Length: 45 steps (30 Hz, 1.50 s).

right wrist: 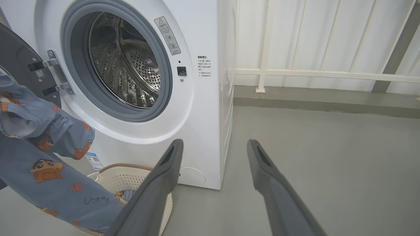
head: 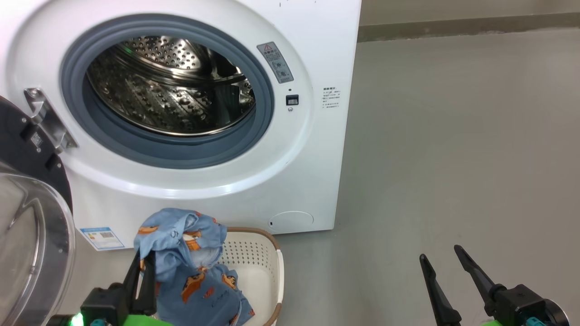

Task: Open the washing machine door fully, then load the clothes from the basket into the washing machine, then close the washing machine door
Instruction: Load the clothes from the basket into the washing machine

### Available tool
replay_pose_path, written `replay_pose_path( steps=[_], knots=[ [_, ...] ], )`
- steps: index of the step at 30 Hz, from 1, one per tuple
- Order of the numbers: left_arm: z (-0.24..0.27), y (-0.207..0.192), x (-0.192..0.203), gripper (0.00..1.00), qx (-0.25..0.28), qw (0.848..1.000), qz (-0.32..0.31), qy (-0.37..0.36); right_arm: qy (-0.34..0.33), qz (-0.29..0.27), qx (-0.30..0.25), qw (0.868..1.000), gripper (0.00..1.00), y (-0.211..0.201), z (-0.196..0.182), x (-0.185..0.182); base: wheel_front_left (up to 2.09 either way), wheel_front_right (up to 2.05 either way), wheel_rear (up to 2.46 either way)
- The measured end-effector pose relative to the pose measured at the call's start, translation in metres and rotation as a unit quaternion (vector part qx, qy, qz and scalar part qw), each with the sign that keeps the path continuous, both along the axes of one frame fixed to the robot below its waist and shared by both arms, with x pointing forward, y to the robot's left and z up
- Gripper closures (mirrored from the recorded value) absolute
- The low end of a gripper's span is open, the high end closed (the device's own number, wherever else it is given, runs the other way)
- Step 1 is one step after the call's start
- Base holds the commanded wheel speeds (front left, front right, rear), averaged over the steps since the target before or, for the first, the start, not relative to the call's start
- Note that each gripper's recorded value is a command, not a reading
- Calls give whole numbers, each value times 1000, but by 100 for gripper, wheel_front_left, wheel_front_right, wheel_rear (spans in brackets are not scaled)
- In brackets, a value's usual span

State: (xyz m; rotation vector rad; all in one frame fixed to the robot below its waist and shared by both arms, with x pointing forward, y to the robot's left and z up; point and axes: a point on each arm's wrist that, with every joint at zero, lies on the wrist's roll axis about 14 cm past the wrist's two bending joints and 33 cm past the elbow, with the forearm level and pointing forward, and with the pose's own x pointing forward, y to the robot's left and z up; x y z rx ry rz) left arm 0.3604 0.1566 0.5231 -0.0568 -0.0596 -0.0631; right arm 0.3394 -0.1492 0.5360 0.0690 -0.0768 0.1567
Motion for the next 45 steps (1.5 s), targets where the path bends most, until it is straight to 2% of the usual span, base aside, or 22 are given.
replay_pose_path(
  steps=[27, 34, 39, 45],
  knots=[
    [1, 3, -6, 100, -3, 1000, 9, 4, -5, 3, 2, 1000, 0, 2, 4, -1, 0, 0, 0],
    [-18, 6, -3, 100, -9, 999, 14, 33, 0, 8, 3, 1000, 0, 5, 1, 2, 0, 0, 0],
    [-26, 3, 17, 100, -26, 998, 12, 48, 10, 16, 4, 1000, 0, 11, -5, 7, 0, 0, 0],
    [-31, -5, 63, 100, -45, 998, 2, 52, 14, 19, 6, 1000, 0, 14, -9, 28, 0, 0, 0]
  ],
)
